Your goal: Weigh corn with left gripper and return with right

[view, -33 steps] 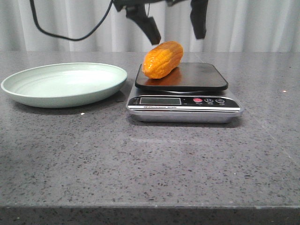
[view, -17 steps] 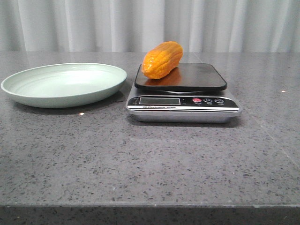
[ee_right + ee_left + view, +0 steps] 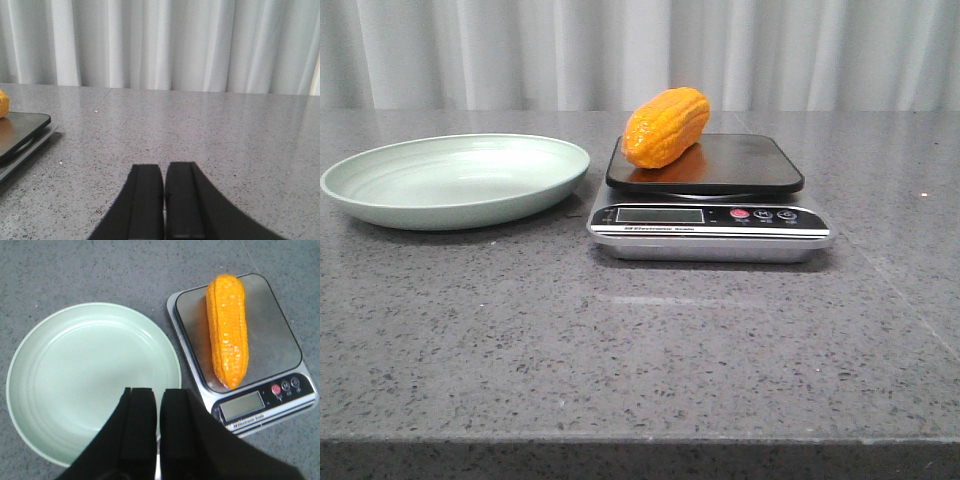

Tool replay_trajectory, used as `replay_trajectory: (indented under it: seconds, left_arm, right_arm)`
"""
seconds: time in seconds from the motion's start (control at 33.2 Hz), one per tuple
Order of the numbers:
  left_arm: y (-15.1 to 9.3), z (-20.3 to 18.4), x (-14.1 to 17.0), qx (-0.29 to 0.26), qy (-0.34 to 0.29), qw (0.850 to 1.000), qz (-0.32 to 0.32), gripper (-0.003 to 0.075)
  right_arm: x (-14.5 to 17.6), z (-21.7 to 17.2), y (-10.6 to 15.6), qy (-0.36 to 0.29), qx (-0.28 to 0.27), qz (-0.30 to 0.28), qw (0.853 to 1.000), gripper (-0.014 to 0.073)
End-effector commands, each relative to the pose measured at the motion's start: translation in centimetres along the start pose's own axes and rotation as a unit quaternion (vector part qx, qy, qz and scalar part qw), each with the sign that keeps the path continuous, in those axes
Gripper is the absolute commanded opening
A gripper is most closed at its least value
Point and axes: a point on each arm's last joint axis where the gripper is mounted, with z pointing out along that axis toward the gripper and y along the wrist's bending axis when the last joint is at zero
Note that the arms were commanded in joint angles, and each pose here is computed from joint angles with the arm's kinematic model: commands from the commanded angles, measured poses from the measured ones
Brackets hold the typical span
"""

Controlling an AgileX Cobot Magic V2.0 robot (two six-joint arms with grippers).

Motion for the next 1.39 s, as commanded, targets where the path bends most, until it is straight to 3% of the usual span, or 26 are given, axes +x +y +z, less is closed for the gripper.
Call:
replay_trajectory:
  seconds: [0.0, 0.24, 0.39, 0.57, 0.66, 0.87, 1.15, 1.36]
  left_arm:
    - [0.4, -4.1, 1.9, 0.018, -0.087, 0.996, 0.001, 0.0134]
    - [1.9, -10.4, 9.9, 0.045, -0.232, 0.972, 0.002, 0.0134]
    - [3.1, -13.0, 15.5, 0.054, -0.333, 0.941, 0.009, 0.0134]
    - [4.6, -13.4, 22.5, 0.044, -0.43, 0.901, 0.038, 0.0134]
    - [5.1, -12.6, 24.8, 0.048, -0.443, 0.894, 0.048, 0.0134]
    - [5.3, -10.5, 26.2, 0.07, -0.409, 0.908, 0.063, 0.0134]
    - [5.4, -11.0, 25.7, 0.054, -0.446, 0.889, 0.086, 0.0134]
    - [5.4, -10.9, 25.8, 0.05, -0.44, 0.892, 0.087, 0.0134]
  right_arm:
    - [-1.1, -0.2, 0.0, -0.057, 0.002, -0.007, 0.998, 0.019]
    - [-1.2, -0.2, 0.0, -0.056, 0.002, -0.007, 0.998, 0.019]
    - [-1.2, -0.2, 0.0, -0.056, 0.002, -0.007, 0.998, 0.019]
    - [-1.2, -0.2, 0.0, -0.056, 0.002, -0.007, 0.998, 0.019]
    - [-1.2, -0.2, 0.0, -0.056, 0.002, -0.007, 0.998, 0.019]
    - [-1.3, -0.2, 0.0, -0.065, 0.002, -0.007, 0.998, 0.019]
    - [-4.0, -0.7, 0.0, -0.166, -0.001, 0.004, 0.986, 0.019]
    - [-8.1, -0.4, 0.3, -0.051, -0.004, 0.026, 0.998, 0.019]
